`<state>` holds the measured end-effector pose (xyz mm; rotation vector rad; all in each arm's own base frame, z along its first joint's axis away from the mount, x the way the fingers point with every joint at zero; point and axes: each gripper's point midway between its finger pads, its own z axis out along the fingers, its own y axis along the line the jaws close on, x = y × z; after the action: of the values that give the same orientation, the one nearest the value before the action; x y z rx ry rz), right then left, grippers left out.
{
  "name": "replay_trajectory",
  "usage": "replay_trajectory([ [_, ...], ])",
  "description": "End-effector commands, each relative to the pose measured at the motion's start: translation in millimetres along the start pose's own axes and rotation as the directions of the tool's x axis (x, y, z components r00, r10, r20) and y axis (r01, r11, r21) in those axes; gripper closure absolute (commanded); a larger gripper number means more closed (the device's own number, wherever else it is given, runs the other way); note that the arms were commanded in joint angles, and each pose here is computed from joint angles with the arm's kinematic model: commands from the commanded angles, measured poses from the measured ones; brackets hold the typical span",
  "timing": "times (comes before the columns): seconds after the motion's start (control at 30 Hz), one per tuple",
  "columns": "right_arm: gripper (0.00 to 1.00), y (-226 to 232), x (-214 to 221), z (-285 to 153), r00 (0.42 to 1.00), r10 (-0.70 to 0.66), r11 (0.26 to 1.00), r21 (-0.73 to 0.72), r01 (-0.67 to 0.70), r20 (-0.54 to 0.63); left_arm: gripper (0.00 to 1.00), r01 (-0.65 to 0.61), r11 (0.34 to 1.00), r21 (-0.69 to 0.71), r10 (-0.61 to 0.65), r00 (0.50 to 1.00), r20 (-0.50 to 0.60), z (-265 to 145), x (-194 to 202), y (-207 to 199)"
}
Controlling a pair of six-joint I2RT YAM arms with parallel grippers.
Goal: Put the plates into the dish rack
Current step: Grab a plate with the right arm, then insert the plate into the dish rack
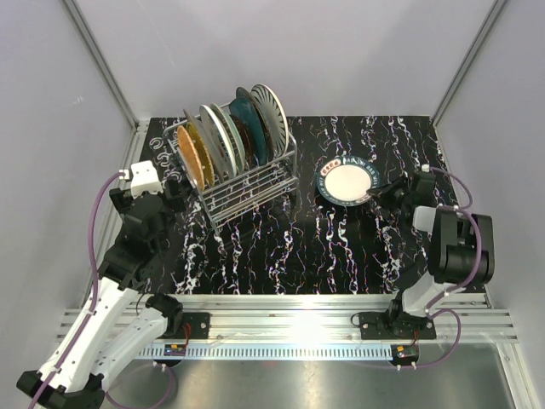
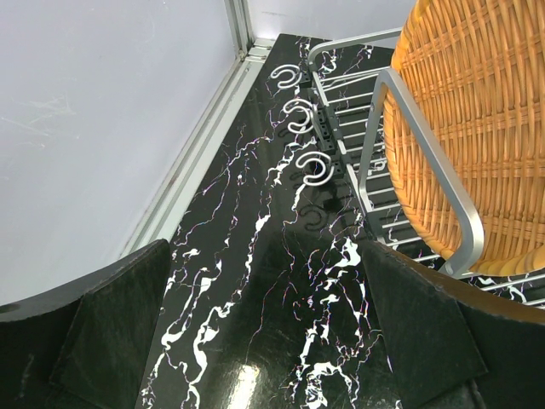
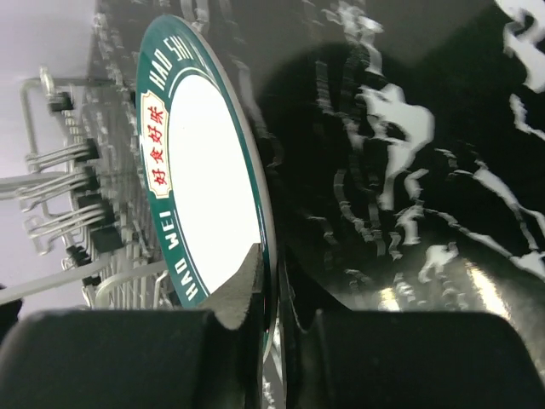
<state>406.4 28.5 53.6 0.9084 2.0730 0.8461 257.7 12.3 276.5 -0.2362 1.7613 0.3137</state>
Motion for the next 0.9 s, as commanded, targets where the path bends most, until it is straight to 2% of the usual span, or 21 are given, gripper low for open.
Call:
replay_trajectory([
  [0.0, 1.0, 74.4, -40.3, -28.9, 0.982, -0.143, 0.979, -0.125, 0.159, 0.126, 0.01, 0.04, 0.999, -0.005, -0.04, 0.998, 0.042, 0.5, -10.6, 1.0],
  [0.13, 1.0, 116.2, -52.4, -57.2, 0.945, -0.253, 0.952, -0.119, 0.281, 0.207, 0.01, 0.035, 0.999, -0.009, -0.035, 0.999, 0.04, 1.0, -9.1, 1.4],
  [0.27, 1.0, 168.3, -64.5, -94.6, 0.871, -0.371, 0.9, -0.107, 0.423, 0.321, 0.01, 0.027, 1.0, -0.011, -0.027, 0.999, 0.034, 2.8, -7.5, 0.5],
  [0.37, 1.0, 188.7, -67.6, -114.9, 0.826, -0.429, 0.876, -0.054, 0.479, 0.365, 0.01, 0.026, 0.999, -0.019, -0.025, 0.999, 0.034, 3.5, -7.6, 1.5],
  [0.4, 1.0, 183.8, -75.0, -120.4, 0.816, -0.435, 0.883, 0.002, 0.47, 0.381, 0.01, 0.024, 1.0, -0.019, -0.023, 0.999, 0.032, 3.6, -6.7, 1.5],
  [0.67, 1.0, 238.9, -59.4, -159.7, 0.68, -0.562, 0.797, 0.088, 0.598, 0.471, 0.01, 0.021, 1.0, -0.02, -0.02, 0.999, 0.029, 4.6, -5.5, 0.9],
  [0.87, 1.0, 264.7, -52.1, -188.2, 0.61, -0.575, 0.771, 0.112, 0.627, 0.546, 0.01, 0.023, 1.0, -0.019, -0.022, 0.999, 0.032, 4.4, -6.7, 1.2],
])
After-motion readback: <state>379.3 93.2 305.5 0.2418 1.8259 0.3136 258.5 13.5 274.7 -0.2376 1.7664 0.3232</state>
